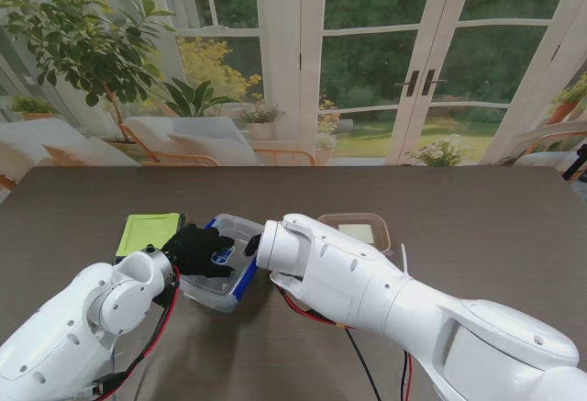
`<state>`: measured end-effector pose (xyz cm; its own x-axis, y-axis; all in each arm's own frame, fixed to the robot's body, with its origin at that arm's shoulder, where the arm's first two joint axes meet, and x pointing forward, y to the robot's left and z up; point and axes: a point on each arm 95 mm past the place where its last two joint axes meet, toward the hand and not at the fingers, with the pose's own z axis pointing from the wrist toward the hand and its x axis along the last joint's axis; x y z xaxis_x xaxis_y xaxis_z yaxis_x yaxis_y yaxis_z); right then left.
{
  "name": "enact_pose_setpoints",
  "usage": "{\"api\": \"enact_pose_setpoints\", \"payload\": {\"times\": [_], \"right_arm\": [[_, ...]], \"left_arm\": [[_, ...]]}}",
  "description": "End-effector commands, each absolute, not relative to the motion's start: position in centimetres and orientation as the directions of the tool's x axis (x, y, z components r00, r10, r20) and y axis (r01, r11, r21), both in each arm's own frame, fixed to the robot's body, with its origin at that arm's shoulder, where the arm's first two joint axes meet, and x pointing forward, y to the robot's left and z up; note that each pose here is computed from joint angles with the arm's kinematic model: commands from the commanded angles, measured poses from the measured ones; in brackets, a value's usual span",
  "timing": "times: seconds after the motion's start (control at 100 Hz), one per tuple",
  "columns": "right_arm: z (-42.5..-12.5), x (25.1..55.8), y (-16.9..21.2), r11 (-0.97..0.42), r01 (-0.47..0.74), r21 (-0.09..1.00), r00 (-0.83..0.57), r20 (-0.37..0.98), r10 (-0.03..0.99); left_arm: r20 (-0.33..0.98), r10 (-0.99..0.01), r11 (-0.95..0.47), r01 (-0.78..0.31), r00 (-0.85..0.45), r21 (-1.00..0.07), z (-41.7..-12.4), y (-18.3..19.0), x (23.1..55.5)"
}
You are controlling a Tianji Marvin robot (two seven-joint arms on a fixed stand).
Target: Pair container bodies with their lids
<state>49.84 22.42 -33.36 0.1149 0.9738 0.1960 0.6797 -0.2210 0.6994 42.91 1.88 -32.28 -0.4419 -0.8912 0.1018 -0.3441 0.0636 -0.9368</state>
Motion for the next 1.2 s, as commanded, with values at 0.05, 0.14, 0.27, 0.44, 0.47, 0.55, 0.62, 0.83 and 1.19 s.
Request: {"api": "enact_pose_setpoints", "payload": {"times": [0.05, 0.14, 0.27, 0.44, 0.47, 0.55, 0.62, 0.83, 1.19], "right_arm": [[-34.4, 48.2, 24.3, -0.201, 0.725, 0.659, 0.08, 0.209, 0.975], [-34.3, 48.1, 24.2, -0.203, 0.725, 0.658, 0.08, 0.212, 0.974], [-33.4, 47.8, 23.8, -0.21, 0.72, 0.661, 0.068, 0.235, 0.97], [-31.6, 47.4, 22.9, -0.217, 0.704, 0.676, 0.05, 0.257, 0.965], [-31.2, 47.4, 22.7, -0.216, 0.701, 0.68, 0.046, 0.259, 0.965], [-30.4, 47.2, 22.3, -0.219, 0.683, 0.697, 0.042, 0.262, 0.964], [-29.7, 47.1, 21.8, -0.216, 0.665, 0.715, 0.037, 0.257, 0.966], [-28.6, 46.4, 20.0, -0.221, 0.583, 0.782, 0.002, 0.27, 0.963], [-27.9, 44.8, 15.7, -0.32, 0.384, 0.866, -0.222, 0.423, 0.879]], "left_arm": [[0.127, -0.906, 0.098, -0.492, -0.403, -0.865, -37.5, 3.1, 40.6], [0.123, -0.907, 0.102, -0.491, -0.404, -0.865, -37.5, 3.1, 40.6], [0.11, -0.908, 0.107, -0.477, -0.404, -0.872, -36.9, 3.3, 40.7], [0.088, -0.909, 0.113, -0.444, -0.407, -0.889, -35.6, 3.3, 40.9], [0.083, -0.909, 0.114, -0.436, -0.408, -0.893, -35.3, 3.3, 41.0], [0.071, -0.908, 0.118, -0.414, -0.412, -0.902, -34.5, 3.2, 41.2], [0.067, -0.908, 0.114, -0.398, -0.413, -0.91, -33.8, 3.1, 41.3], [0.051, -0.906, 0.109, -0.349, -0.42, -0.931, -31.9, 2.7, 41.9], [0.061, -0.909, 0.053, -0.259, -0.412, -0.964, -28.4, 2.3, 42.3]]}}
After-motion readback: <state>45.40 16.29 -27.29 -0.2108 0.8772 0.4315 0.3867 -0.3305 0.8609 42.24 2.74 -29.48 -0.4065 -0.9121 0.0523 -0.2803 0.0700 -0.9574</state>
